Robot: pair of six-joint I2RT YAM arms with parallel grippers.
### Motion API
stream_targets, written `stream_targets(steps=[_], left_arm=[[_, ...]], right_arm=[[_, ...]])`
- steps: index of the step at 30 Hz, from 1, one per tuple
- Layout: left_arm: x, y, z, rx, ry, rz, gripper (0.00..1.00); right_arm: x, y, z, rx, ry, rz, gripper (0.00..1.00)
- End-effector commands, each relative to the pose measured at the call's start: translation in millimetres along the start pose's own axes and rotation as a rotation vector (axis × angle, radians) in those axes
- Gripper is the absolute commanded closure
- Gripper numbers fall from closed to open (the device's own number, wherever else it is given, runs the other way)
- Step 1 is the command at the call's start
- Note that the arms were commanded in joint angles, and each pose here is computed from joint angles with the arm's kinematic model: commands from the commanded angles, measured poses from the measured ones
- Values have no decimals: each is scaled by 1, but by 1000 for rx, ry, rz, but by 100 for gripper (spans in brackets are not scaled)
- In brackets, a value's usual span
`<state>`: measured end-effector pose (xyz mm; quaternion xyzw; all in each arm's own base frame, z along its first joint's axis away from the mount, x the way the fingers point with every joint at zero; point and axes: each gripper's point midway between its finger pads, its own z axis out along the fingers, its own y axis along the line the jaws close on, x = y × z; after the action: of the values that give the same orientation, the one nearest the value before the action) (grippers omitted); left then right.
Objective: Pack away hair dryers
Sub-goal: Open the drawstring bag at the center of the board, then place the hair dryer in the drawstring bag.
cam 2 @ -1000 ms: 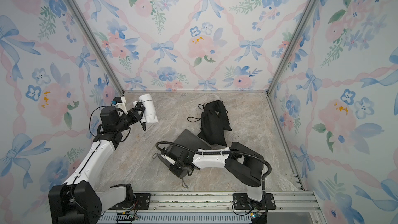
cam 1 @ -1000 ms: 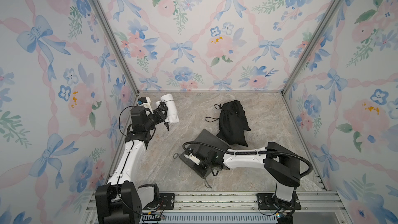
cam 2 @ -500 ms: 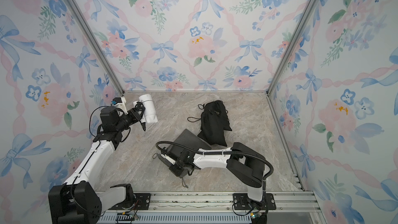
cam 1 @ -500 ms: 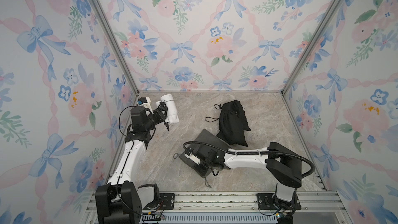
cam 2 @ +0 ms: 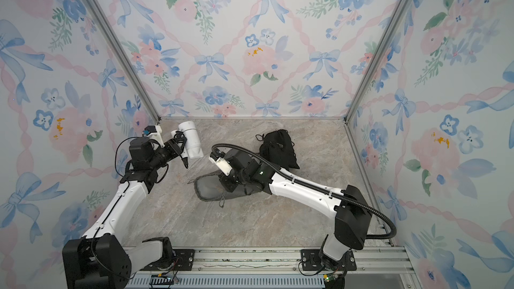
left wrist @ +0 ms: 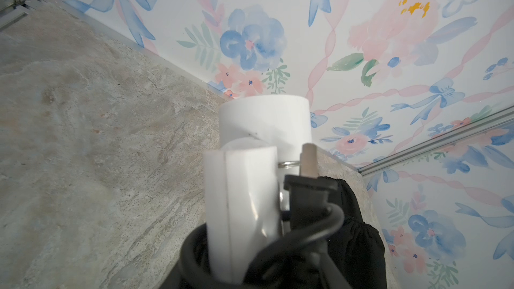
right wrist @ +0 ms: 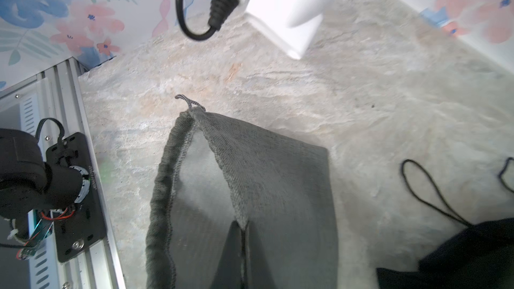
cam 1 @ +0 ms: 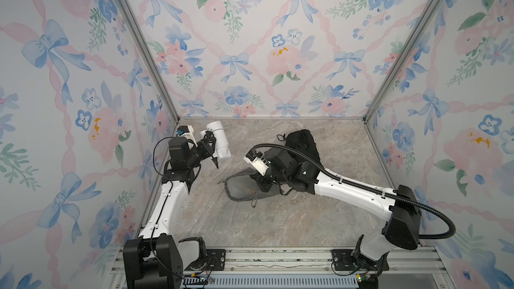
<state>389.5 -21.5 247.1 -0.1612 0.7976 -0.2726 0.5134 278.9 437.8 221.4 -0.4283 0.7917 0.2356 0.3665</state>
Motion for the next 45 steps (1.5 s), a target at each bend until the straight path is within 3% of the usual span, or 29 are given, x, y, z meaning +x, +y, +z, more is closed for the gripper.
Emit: stream_targets(steps=[1, 8, 14, 21, 29, 34, 45], left_arm=[[-42, -25, -12, 53, -122, 31, 79], [-63, -33, -8, 57, -154, 32, 79], [-72, -37, -5, 64, -161, 27, 79], [-55, -32, -6, 73, -126, 3, 79], [-1, -21, -15, 103, -22, -37, 78], [24, -29, -25, 147, 14, -42, 76], [120, -50, -25, 196, 197, -22, 75]], right_arm=[[-9, -31, -5, 38, -1, -13, 100], [-68, -96, -5, 104, -139, -39, 100], [-109, -119, -2, 91, -245, -73, 100], [-49, -123, 62, 100, -133, -87, 100], [20, -117, 108, 36, -43, 17, 100], [25, -122, 112, 17, -54, 100, 100], [3, -136, 102, -6, -116, 202, 100]])
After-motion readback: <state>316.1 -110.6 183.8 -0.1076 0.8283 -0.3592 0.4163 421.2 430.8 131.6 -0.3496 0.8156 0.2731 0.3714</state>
